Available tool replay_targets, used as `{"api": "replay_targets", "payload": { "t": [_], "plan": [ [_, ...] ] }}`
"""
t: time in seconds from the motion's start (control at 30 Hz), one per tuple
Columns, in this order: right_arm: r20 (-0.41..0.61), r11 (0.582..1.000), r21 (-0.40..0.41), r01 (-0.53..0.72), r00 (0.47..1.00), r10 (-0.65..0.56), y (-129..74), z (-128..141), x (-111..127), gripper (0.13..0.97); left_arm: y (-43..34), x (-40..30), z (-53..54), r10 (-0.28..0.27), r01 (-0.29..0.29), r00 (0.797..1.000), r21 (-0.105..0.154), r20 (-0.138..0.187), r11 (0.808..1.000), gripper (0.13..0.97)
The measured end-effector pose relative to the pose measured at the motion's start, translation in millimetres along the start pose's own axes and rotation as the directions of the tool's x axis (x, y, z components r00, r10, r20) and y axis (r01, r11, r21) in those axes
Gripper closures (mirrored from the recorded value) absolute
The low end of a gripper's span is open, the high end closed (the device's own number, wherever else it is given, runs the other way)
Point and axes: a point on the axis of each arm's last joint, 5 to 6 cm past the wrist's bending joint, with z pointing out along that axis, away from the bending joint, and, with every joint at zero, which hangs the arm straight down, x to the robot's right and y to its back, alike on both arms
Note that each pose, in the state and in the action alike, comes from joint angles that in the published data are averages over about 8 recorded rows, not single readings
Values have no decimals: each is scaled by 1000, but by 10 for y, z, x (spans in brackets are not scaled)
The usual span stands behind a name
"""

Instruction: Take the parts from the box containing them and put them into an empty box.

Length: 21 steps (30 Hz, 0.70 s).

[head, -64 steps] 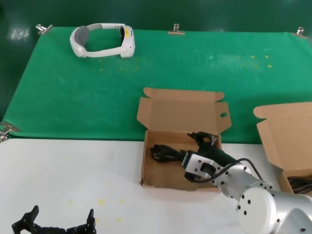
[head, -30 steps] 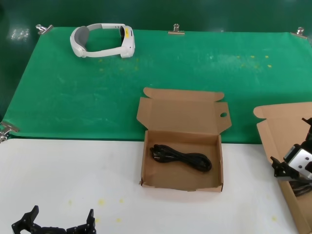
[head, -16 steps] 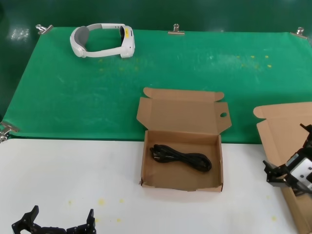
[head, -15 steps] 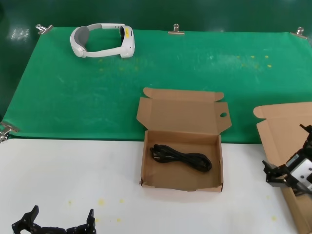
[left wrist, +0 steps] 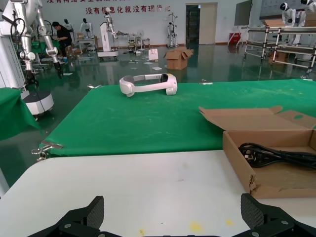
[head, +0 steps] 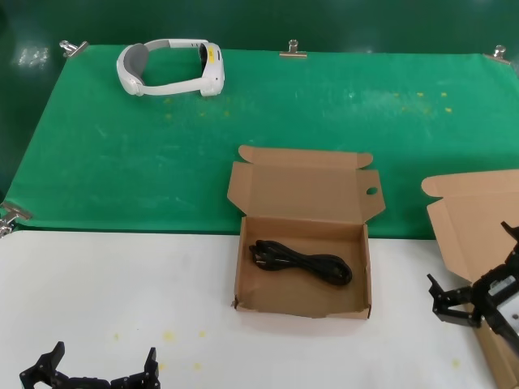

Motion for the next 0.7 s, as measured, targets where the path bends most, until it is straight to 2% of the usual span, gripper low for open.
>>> {"api": "replay_targets", "payload": {
  "t": [0.33,0.7],
  "plan": [
    [-17,991,30,-127,992,127,86,-186,-131,130,0,1,0,0,0,1000,0,0,1000,132],
    [-37,962,48,-269,962,271,177,-402,-266,130,0,2,-1,-1,1,1000,0,-1,1000,132]
  ]
}}
